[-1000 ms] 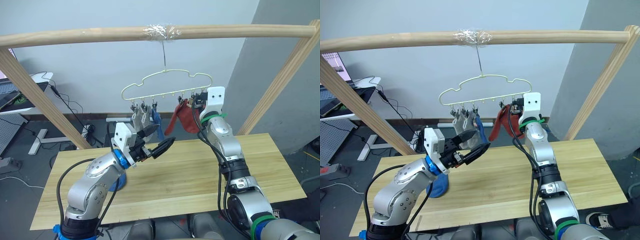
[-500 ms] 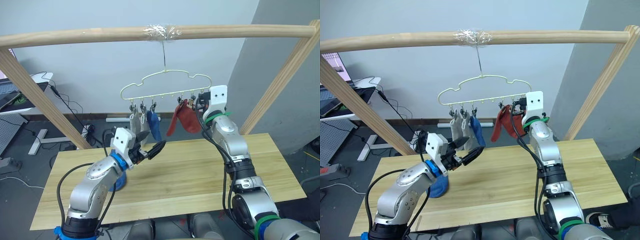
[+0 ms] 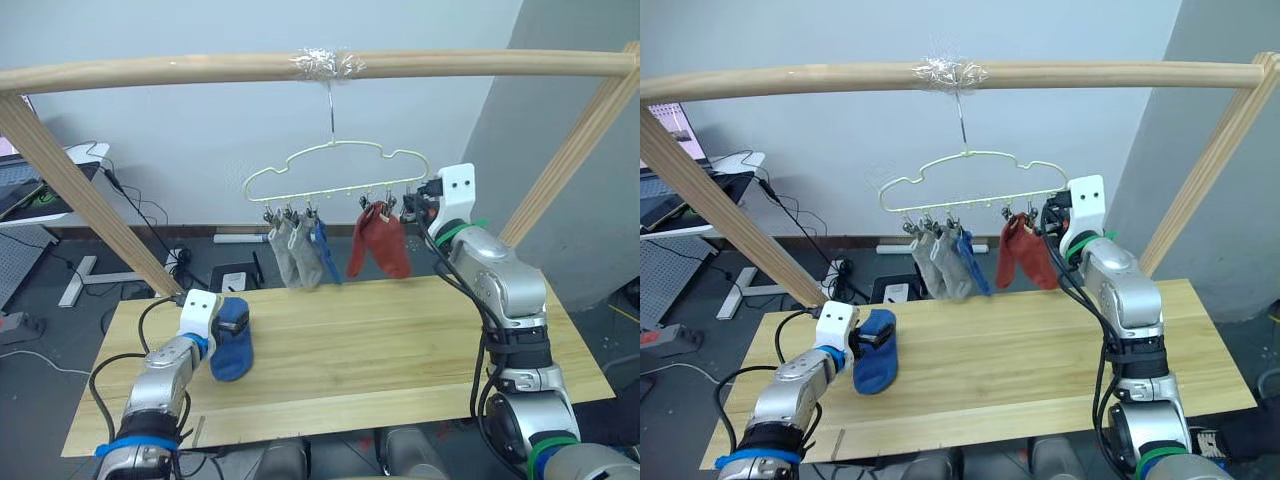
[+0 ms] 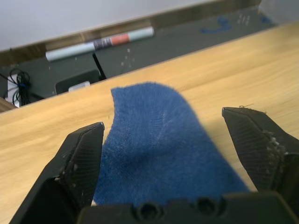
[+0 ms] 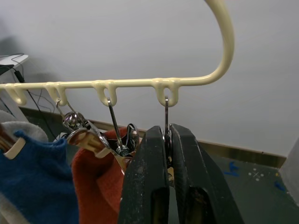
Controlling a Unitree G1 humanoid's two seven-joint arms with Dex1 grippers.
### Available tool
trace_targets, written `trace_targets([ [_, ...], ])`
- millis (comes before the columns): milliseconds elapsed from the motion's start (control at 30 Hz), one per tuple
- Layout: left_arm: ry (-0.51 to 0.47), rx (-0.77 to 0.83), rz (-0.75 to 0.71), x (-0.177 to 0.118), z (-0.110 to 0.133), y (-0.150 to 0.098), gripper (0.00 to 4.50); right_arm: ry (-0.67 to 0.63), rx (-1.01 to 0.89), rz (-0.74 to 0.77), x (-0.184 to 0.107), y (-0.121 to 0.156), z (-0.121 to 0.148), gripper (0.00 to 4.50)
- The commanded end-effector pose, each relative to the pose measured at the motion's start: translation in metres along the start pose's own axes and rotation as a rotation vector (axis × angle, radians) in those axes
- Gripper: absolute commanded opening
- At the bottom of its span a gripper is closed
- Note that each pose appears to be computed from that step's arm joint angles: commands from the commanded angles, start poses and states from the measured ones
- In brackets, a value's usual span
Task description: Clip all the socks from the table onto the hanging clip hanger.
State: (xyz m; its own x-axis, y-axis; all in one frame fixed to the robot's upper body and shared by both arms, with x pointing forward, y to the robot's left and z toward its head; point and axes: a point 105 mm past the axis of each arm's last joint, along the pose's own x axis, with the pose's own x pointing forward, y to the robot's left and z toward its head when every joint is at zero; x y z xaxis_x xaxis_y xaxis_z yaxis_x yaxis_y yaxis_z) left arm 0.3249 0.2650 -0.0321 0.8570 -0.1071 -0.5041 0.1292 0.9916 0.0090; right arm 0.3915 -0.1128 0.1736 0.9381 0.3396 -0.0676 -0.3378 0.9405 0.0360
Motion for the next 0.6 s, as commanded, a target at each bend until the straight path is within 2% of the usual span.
trace_targets([
  [33,0.057,-0.004,-0.025,0.006,-0.016,-0.003,4.50,-0.054,0.000,0.003,-0.005,0.005,0.016,0.13],
  [67,0.073,-0.011,-0.027,0.007,-0.020,-0.002,4.50,-0.054,-0.002,0.005,-0.005,0.005,0.016,0.13],
  [167,0.100,-0.016,-0.026,0.007,-0.028,-0.001,3.92,-0.055,-0.011,0.006,-0.006,0.005,0.019,0.12],
  [400,0.103,0.044,-0.073,0.003,-0.036,-0.010,1.95,-0.058,-0.017,0.002,-0.008,0.003,0.021,0.12],
  [533,0.066,0.330,-0.151,0.000,-0.036,-0.024,0.84,-0.074,-0.071,0.023,-0.007,0.005,0.024,0.12],
  [600,0.036,0.339,-0.164,0.000,-0.033,-0.031,0.40,-0.077,-0.080,0.030,-0.007,0.006,0.025,0.12],
])
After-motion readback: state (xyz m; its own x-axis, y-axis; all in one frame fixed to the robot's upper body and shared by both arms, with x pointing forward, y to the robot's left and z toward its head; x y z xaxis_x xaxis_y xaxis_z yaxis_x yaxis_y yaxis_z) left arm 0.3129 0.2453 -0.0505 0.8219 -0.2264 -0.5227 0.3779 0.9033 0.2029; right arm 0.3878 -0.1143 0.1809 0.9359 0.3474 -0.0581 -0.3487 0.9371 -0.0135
